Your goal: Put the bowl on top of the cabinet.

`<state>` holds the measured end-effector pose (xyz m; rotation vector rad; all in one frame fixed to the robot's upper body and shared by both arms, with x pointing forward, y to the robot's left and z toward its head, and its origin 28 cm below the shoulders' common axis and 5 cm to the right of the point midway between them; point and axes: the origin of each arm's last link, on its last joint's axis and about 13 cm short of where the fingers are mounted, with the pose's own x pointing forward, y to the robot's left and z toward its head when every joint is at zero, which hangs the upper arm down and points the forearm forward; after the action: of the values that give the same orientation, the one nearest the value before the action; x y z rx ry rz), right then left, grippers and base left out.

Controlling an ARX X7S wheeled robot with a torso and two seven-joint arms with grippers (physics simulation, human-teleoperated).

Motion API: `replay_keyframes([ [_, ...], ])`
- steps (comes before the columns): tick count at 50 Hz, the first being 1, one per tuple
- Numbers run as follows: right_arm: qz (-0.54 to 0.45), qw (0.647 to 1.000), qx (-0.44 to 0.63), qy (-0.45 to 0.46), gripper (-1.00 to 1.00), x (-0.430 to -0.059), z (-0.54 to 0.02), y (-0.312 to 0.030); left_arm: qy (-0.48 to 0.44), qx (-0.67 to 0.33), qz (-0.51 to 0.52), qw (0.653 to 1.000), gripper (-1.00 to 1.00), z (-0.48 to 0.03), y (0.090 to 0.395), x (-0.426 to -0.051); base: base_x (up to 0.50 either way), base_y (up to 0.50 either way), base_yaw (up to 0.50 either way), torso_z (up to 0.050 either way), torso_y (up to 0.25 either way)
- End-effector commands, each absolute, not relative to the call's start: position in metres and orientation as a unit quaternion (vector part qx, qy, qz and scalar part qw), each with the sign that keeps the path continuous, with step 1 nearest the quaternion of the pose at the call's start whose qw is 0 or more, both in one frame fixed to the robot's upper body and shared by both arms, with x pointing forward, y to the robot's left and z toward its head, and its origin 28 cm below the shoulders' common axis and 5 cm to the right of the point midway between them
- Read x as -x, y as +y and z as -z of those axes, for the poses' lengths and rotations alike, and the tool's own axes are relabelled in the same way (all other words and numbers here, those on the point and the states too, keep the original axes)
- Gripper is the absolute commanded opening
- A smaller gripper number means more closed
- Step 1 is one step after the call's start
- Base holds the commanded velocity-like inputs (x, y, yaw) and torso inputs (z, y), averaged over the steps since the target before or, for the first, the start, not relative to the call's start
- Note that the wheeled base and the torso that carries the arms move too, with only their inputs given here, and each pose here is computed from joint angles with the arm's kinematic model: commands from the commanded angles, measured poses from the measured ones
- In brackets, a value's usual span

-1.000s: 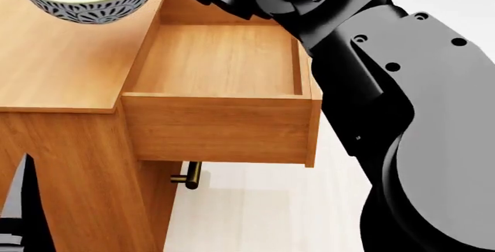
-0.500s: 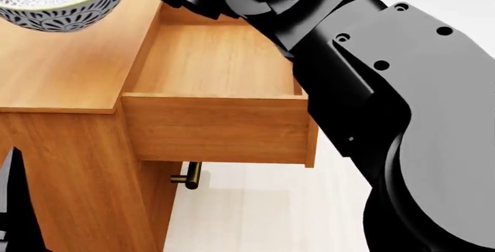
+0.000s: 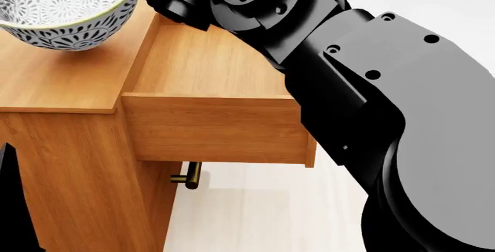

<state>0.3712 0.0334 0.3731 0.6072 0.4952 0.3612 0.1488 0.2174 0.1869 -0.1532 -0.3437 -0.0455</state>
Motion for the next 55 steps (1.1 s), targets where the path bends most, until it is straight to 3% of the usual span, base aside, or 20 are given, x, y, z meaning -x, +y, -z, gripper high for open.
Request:
replay_keyframes([
  [1, -0.168, 0.909, -0.298, 0.237, -1.00, -0.372, -0.372, 0.033, -0.170, 0.076, 0.022, 0.982, 1.00, -0.186, 0.217, -0.149, 0.00, 0.00, 0.00, 0.000, 0.000],
  [34, -0.158, 0.905, -0.305, 0.250, -1.00, -0.375, -0.364, 0.032, -0.170, 0.076, 0.022, 0.982, 1.00, -0.186, 0.218, -0.149, 0.00, 0.00, 0.00, 0.000, 0.000],
  [35, -0.159, 0.906, -0.302, 0.251, 1.00, -0.375, -0.364, 0.032, -0.170, 0.076, 0.021, 0.982, 1.00, -0.186, 0.218, -0.149, 0.00, 0.00, 0.00, 0.000, 0.000],
  [55, -0.164, 0.907, -0.307, 0.237, 1.00, -0.373, -0.378, 0.029, -0.170, 0.075, 0.022, 0.982, 1.00, -0.186, 0.217, -0.149, 0.00, 0.00, 0.00, 0.000, 0.000],
])
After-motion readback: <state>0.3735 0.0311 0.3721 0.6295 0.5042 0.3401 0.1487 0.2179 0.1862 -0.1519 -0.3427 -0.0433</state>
